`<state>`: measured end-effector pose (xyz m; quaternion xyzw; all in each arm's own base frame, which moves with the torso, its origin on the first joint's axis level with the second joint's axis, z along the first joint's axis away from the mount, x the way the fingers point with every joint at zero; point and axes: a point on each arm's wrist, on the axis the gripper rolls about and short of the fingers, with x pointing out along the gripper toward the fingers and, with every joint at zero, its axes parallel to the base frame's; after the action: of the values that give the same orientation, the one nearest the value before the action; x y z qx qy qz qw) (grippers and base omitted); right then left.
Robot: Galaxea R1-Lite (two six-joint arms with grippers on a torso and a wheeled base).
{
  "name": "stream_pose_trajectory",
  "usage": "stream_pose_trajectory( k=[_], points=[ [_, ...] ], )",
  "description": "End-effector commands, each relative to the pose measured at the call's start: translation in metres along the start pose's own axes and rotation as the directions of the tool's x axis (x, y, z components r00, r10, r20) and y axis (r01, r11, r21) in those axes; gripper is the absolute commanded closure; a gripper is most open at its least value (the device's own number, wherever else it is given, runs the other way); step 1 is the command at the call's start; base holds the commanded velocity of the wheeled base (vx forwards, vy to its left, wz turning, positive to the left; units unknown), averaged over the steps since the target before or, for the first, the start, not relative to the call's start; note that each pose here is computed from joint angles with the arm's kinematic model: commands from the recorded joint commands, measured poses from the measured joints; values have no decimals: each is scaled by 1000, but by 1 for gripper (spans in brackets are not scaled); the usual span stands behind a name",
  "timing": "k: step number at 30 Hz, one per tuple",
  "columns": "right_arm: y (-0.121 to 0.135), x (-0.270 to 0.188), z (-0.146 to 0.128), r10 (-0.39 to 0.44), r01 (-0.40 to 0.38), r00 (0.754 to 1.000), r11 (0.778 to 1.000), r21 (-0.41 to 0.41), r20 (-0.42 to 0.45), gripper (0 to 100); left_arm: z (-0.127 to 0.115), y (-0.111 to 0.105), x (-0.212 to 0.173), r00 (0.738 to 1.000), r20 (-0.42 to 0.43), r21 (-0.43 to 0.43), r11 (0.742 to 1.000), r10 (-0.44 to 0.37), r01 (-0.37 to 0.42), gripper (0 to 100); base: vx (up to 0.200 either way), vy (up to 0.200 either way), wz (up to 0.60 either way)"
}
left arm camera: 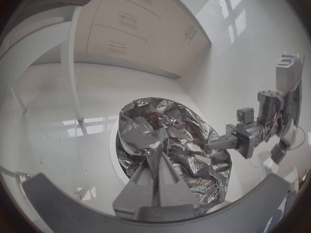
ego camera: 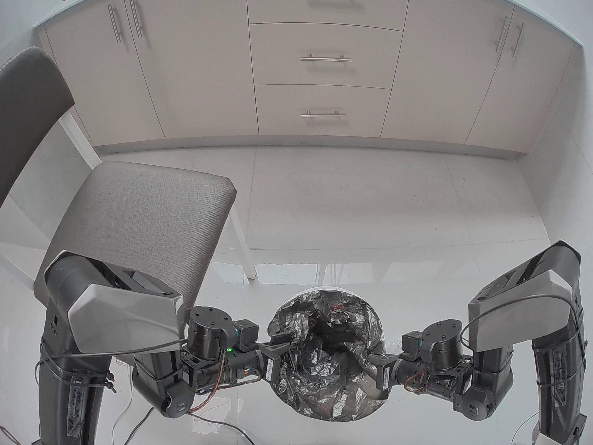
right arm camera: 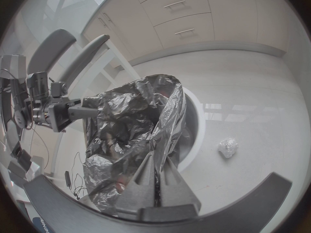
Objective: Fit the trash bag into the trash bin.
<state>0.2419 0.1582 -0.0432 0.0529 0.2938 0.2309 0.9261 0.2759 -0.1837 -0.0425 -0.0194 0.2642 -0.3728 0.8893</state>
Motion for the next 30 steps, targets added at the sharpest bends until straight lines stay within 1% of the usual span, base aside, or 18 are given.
stream_pose_trajectory(
  k=[1, 3, 6, 9, 12, 16, 19, 23, 30],
  points=[
    [-6, 1, 0, -27, 27, 1000, 1000, 9, 10, 100, -11, 4, 2, 999, -39, -10, 1000, 11, -11, 100, 0, 0, 0],
    [-7, 1, 0, -31, 31, 999, 999, 10, 11, 100, -12, 4, 2, 999, -41, -9, 1000, 11, -11, 100, 0, 0, 0],
    [-12, 2, 1, -61, 62, 998, 998, -12, 20, 100, -11, 4, 4, 999, -38, -4, 1000, 10, -11, 100, 0, 0, 0],
    [-15, 3, 2, -69, 69, 997, 997, -17, 22, 100, -11, 4, 5, 999, -36, 0, 1000, 10, -10, 100, 0, 0, 0],
    [-25, 7, 3, -99, 100, 995, 995, -17, 32, 100, -11, 9, 7, 999, -29, -6, 1000, 25, -25, 100, 0, 0, 0],
    [-32, 9, 4, -120, 120, 992, 992, -22, 38, 100, -9, 11, 8, 999, -22, -5, 1000, 29, -29, 100, 0, 0, 0],
    [-36, 15, 6, -150, 151, 987, 988, -20, 56, 100, -10, 12, 8, 999, -23, -7, 999, 32, -33, 100, 0, 0, 0],
    [-36, 18, 5, -153, 154, 987, 988, -20, 56, 100, -11, 11, 8, 999, -26, -5, 999, 31, -32, 100, 0, 0, 0],
    [-34, 13, -1, -162, 162, 986, 986, -27, 31, 100, -12, 6, 5, 999, -35, 1, 1000, 22, -22, 100, 0, 0, 0]
  ],
)
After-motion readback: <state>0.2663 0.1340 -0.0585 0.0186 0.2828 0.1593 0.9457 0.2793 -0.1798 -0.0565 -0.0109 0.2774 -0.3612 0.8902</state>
